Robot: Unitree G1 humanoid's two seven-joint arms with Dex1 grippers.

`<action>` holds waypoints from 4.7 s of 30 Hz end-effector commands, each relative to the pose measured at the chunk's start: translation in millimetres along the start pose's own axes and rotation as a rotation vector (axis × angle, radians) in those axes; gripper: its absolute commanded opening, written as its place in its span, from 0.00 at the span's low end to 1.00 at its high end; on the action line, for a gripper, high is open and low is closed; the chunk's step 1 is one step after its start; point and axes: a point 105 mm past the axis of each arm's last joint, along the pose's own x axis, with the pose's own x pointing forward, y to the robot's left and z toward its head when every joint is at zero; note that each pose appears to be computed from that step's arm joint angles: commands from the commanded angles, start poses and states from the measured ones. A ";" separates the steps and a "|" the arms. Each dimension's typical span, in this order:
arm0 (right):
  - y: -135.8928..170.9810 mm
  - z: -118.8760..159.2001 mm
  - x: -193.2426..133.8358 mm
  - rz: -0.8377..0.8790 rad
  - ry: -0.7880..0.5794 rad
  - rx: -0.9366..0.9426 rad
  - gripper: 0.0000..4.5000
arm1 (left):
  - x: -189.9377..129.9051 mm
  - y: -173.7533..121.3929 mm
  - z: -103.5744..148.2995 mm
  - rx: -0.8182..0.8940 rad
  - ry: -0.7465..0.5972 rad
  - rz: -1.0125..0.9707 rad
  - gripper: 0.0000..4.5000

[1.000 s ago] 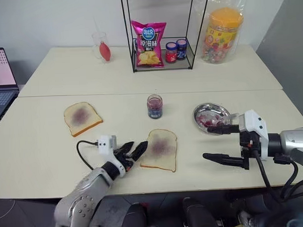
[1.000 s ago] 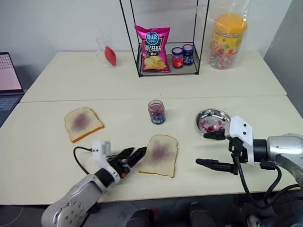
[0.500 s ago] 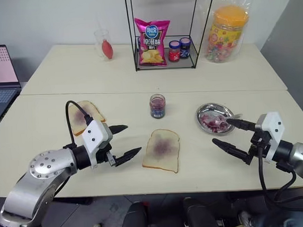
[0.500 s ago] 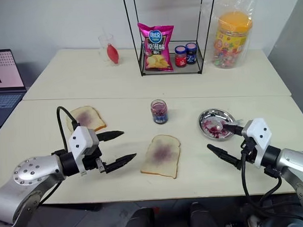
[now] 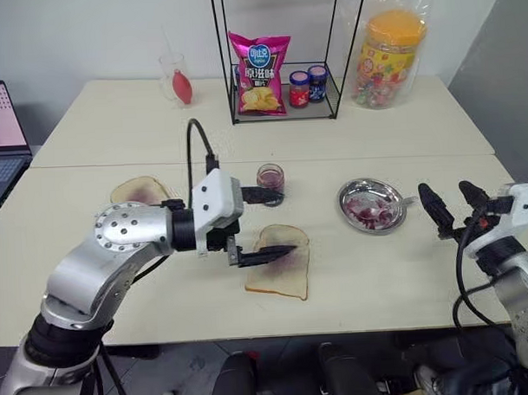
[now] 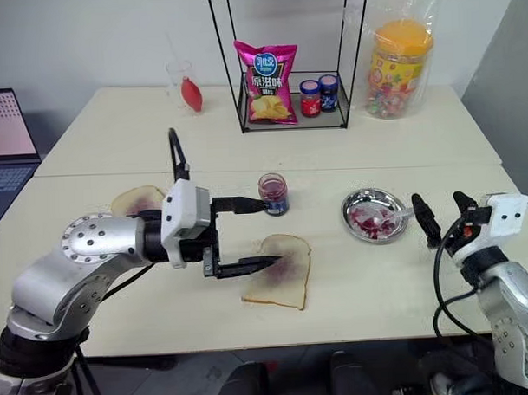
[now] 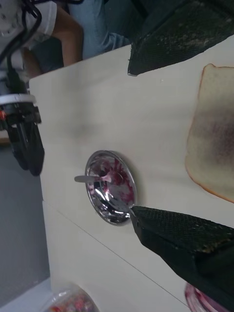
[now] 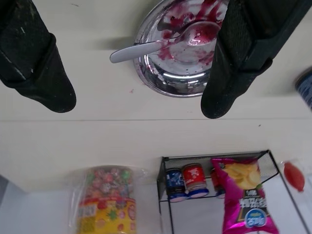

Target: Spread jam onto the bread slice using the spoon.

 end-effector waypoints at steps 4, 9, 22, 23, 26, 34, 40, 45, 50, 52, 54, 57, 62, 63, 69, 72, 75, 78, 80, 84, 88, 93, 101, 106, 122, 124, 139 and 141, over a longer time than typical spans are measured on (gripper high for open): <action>-18.7 -23.6 27.3 -0.035 0.058 0.285 1.00 | 13.8 -6.2 0.9 0.051 -0.002 -0.036 0.99; -18.3 -37.9 38.7 -0.006 0.099 0.384 1.00 | 13.8 -5.8 -3.9 0.040 0.012 -0.023 0.99; -15.1 -47.5 58.7 0.026 0.112 0.540 0.96 | 13.4 -5.9 -10.0 0.029 0.026 -0.019 1.00; -17.8 -48.6 59.7 0.017 0.111 0.545 0.92 | 12.7 -5.5 -10.4 0.029 0.028 -0.018 1.00; -21.2 -48.8 60.3 0.013 0.104 0.562 0.78 | 11.3 -4.9 -11.3 0.029 0.035 -0.013 1.00; -23.1 -44.1 61.9 0.016 0.085 0.606 0.35 | 10.1 -2.5 -13.9 0.030 0.041 0.003 1.00; -19.6 -41.3 60.6 0.042 0.087 0.643 0.03 | 8.8 -0.5 -17.8 0.029 0.050 0.016 1.00; -15.3 -40.4 60.3 0.074 0.096 0.671 0.01 | 8.7 0.8 -18.6 0.033 0.051 0.023 1.00; -10.4 -26.2 59.0 0.117 0.066 0.657 0.01 | 6.9 2.3 -21.6 0.030 0.056 0.045 1.00; -9.6 -20.7 58.0 0.129 0.055 0.642 0.01 | 6.3 2.7 -22.5 0.029 0.058 0.051 1.00; -10.3 -17.1 56.6 0.129 0.050 0.636 0.01 | 6.5 3.1 -22.3 0.029 0.056 0.056 1.00; -12.6 -14.5 54.6 0.127 0.048 0.634 0.01 | 6.7 4.1 -21.3 0.027 0.047 0.065 1.00; -3.2 9.0 51.0 0.183 0.005 0.593 0.01 | 1.2 13.1 -23.4 -0.005 0.038 0.143 1.00; -0.1 15.0 50.7 0.197 -0.006 0.584 0.01 | -0.5 15.0 -24.4 -0.010 0.040 0.160 1.00; 27.4 53.8 51.3 0.293 -0.066 0.485 0.01 | -15.8 26.6 -33.6 -0.041 0.059 0.305 1.00; 55.5 75.5 57.2 0.373 -0.092 0.423 0.01 | -31.8 36.7 -40.6 -0.062 0.069 0.416 1.00; 84.4 94.3 65.3 0.445 -0.126 0.385 0.01 | -48.2 43.7 -46.1 -0.084 0.072 0.504 1.00; 121.2 112.2 78.6 0.524 -0.154 0.318 0.01 | -68.8 45.4 -53.5 -0.101 0.096 0.588 1.00; 136.6 117.9 86.2 0.550 -0.162 0.274 0.01 | -77.1 46.1 -56.2 -0.113 0.098 0.641 1.00; 169.6 122.3 103.0 0.598 -0.178 0.168 0.01 | -87.6 41.7 -64.7 -0.138 0.114 0.736 1.00; 199.6 108.3 117.8 0.663 -0.170 0.031 0.01 | -87.9 36.9 -67.5 -0.160 0.111 0.794 1.00; 216.9 93.1 126.5 0.730 -0.158 -0.034 0.01 | -88.5 34.3 -67.7 -0.181 0.107 0.825 1.00; 235.2 72.4 132.3 0.801 -0.136 -0.110 0.01 | -91.9 34.3 -70.2 -0.212 0.106 0.862 1.00; 242.2 58.9 134.9 0.821 -0.119 -0.144 0.01 | -93.2 34.7 -71.2 -0.223 0.111 0.871 1.00; 246.8 2.8 140.4 0.803 -0.088 -0.327 0.01 | -92.7 39.2 -74.1 -0.225 0.120 0.870 1.00; 248.0 -0.9 139.9 0.807 -0.063 -0.300 0.01 | -92.3 39.1 -74.1 -0.224 0.120 0.867 1.00; 233.9 1.1 147.2 0.719 0.100 0.063 0.01 | -87.0 39.8 -76.6 -0.223 0.113 0.852 1.00; 231.4 3.9 148.6 0.704 0.108 0.099 0.01 | -86.2 39.8 -76.6 -0.224 0.111 0.850 1.00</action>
